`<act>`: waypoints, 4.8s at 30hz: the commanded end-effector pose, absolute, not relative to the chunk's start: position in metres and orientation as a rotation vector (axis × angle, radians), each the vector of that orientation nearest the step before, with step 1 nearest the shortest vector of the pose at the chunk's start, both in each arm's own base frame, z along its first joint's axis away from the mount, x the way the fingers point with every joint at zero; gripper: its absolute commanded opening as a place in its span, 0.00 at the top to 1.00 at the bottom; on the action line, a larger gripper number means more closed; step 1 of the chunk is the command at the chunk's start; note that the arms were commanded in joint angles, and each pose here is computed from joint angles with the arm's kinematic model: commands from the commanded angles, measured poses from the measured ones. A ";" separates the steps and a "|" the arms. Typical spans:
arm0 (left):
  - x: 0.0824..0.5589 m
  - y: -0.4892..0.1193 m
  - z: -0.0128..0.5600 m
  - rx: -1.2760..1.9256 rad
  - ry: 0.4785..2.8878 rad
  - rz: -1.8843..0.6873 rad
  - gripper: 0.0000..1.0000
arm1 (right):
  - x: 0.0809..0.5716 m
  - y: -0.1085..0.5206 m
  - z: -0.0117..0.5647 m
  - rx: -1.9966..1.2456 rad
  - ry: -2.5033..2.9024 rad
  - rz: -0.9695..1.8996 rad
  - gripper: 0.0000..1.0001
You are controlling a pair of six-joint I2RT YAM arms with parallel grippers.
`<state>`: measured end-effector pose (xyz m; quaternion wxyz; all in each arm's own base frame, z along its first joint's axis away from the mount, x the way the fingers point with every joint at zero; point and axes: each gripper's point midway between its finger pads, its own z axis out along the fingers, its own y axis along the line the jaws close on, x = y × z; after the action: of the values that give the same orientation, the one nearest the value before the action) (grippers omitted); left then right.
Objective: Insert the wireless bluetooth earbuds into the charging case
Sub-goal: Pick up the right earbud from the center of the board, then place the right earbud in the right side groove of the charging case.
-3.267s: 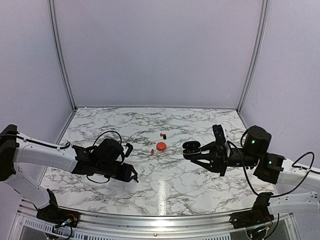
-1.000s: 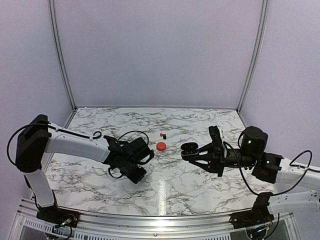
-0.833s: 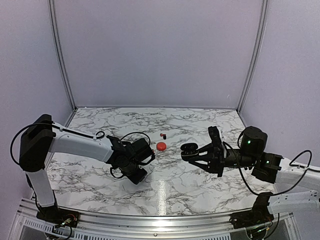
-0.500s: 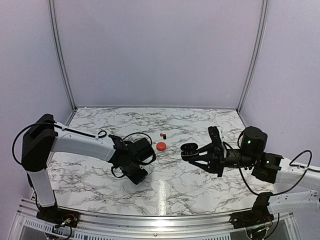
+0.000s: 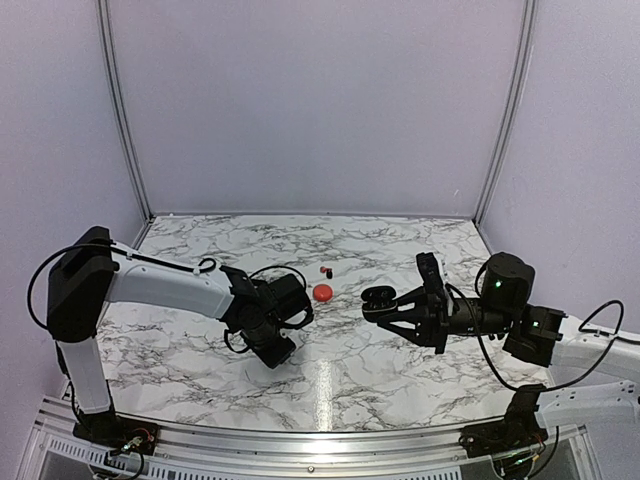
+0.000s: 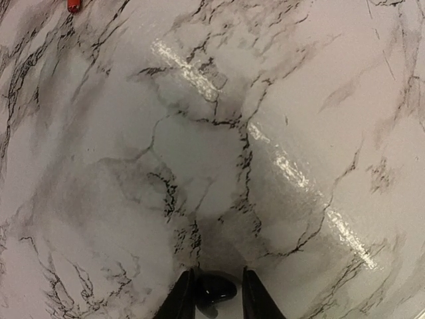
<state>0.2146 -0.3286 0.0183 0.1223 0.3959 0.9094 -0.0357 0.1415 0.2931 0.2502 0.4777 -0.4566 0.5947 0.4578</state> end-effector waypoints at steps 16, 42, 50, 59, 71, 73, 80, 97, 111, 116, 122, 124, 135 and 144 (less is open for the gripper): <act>0.241 -0.327 0.071 1.002 2.496 -0.203 0.89 | 0.143 0.297 0.272 -1.103 1.397 1.110 1.00; 0.157 -0.326 0.374 0.801 1.297 -0.902 0.90 | 0.133 0.348 0.321 -1.211 0.949 1.028 1.00; 0.133 -0.353 0.377 0.885 1.218 -0.948 0.91 | 0.133 0.353 0.326 -1.193 0.911 0.971 1.00; 0.116 -0.378 0.383 0.962 1.141 -1.024 0.91 | 0.139 0.353 0.324 -1.151 0.914 0.917 1.00; 0.111 -0.405 0.389 1.014 1.099 -1.039 0.91 | 0.134 0.361 0.323 -1.146 0.928 0.877 1.00; 0.112 -0.408 0.387 1.013 1.106 -1.039 0.91 | 0.138 0.363 0.323 -1.126 0.960 0.896 1.00; 0.115 -0.416 0.382 1.006 1.127 -1.030 0.91 | 0.146 0.369 0.322 -1.083 1.044 0.948 1.00; 0.139 -0.438 0.363 0.987 1.199 -0.931 0.91 | 0.147 0.372 0.326 -1.066 1.085 0.993 1.00; 0.150 -0.441 0.346 0.971 1.251 -0.876 0.91 | 0.140 0.367 0.330 -1.074 1.048 0.999 1.00; 0.150 -0.442 0.340 0.972 1.269 -0.880 0.85 | 0.139 0.364 0.333 -1.070 1.038 0.996 1.00; 0.151 -0.437 0.339 0.958 1.278 -0.878 0.77 | 0.138 0.363 0.334 -1.071 1.033 0.997 1.00; 0.151 -0.437 0.340 0.956 1.277 -0.876 0.76 | 0.137 0.363 0.334 -1.072 1.029 0.999 1.00; 0.150 -0.435 0.344 0.948 1.275 -0.888 0.66 | 0.139 0.364 0.331 -1.070 1.044 0.996 1.00; 0.145 -0.410 0.374 0.870 1.237 -0.901 0.45 | 0.170 0.363 0.317 -0.979 1.206 0.895 1.00</act>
<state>0.1447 -0.4290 0.3511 0.6132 0.4109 0.5476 -0.3940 0.1577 0.3646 0.3017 0.6073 -0.4560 0.5111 0.4026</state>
